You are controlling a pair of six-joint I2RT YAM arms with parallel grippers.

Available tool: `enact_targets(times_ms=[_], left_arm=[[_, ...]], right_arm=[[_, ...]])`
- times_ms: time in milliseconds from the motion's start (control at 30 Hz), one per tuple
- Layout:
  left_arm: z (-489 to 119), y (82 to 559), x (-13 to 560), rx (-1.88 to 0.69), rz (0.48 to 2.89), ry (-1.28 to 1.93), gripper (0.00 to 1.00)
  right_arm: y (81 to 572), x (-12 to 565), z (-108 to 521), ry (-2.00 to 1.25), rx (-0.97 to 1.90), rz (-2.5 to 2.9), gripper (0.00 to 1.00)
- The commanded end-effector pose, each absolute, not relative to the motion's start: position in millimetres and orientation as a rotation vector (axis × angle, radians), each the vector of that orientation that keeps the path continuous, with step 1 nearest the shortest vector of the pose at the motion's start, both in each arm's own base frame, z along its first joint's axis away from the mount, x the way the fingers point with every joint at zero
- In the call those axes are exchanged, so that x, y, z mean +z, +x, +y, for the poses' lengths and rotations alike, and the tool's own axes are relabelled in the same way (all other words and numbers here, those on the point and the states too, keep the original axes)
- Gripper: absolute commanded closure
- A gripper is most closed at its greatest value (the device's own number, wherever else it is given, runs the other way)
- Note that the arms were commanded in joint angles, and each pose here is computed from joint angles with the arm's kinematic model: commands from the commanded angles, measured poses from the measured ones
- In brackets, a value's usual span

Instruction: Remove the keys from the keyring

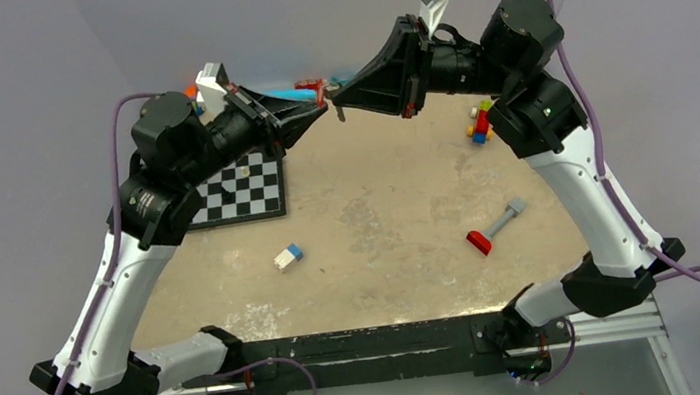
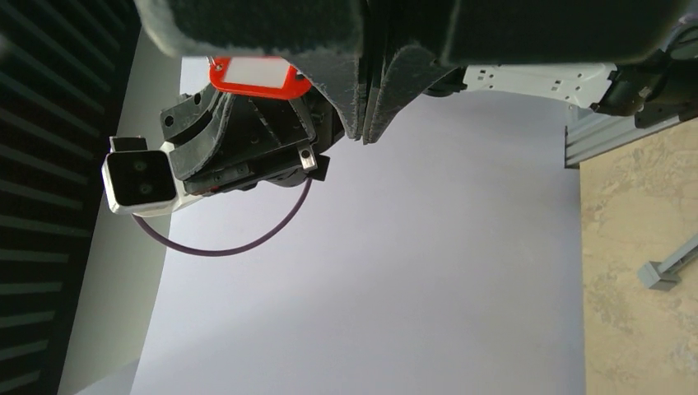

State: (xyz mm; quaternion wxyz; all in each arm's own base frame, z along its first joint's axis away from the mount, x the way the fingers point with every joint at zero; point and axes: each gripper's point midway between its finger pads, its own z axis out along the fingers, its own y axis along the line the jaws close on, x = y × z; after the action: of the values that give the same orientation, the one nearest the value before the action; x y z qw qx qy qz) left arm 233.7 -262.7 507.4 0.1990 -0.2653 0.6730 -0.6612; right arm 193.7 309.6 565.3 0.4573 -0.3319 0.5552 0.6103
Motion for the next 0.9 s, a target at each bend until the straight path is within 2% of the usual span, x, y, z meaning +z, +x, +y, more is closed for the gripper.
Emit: enact_targets(times_ms=[0, 67, 100, 233, 300, 400, 600, 733, 867], left_arm=[[-255.8, 227.4, 535.6, -1.855, 1.779, -0.525, 1.0], [-249.9, 228.4, 539.3, -1.835, 1.733, -0.458, 0.98], [-245.9, 228.5, 542.0, -1.821, 1.709, -0.417, 0.92], [-230.1, 229.1, 552.2, -1.753, 1.656, -0.257, 0.49], [-224.2, 228.2, 557.8, -1.705, 1.631, -0.174, 0.4], [-222.0, 222.2, 573.0, -1.65, 1.559, 0.01, 0.36], [-230.5, 186.8, 609.7, -1.63, 1.354, 0.446, 0.37], [-232.4, 174.4, 620.0, -1.597, 1.263, 0.604, 0.36], [-237.1, 169.0, 626.8, -1.638, 1.228, 0.709, 0.3]], right_arm=[[176.0, 585.4, 299.4, -0.861, 1.476, 1.27, 1.0], [173.4, 583.6, 298.6, -0.872, 1.476, 1.274, 1.0], [172.8, 582.6, 298.2, -0.875, 1.475, 1.278, 1.0], [165.5, 576.2, 297.5, -0.917, 1.489, 1.279, 1.0], [160.8, 569.2, 297.8, -0.955, 1.508, 1.285, 1.0], [153.7, 565.0, 297.2, -1.001, 1.53, 1.283, 1.0], [143.5, 563.6, 299.0, -1.045, 1.626, 1.291, 1.0], [136.8, 572.3, 298.8, -1.053, 1.688, 1.257, 1.0], [132.1, 580.2, 299.8, -1.055, 1.765, 1.246, 1.0]])
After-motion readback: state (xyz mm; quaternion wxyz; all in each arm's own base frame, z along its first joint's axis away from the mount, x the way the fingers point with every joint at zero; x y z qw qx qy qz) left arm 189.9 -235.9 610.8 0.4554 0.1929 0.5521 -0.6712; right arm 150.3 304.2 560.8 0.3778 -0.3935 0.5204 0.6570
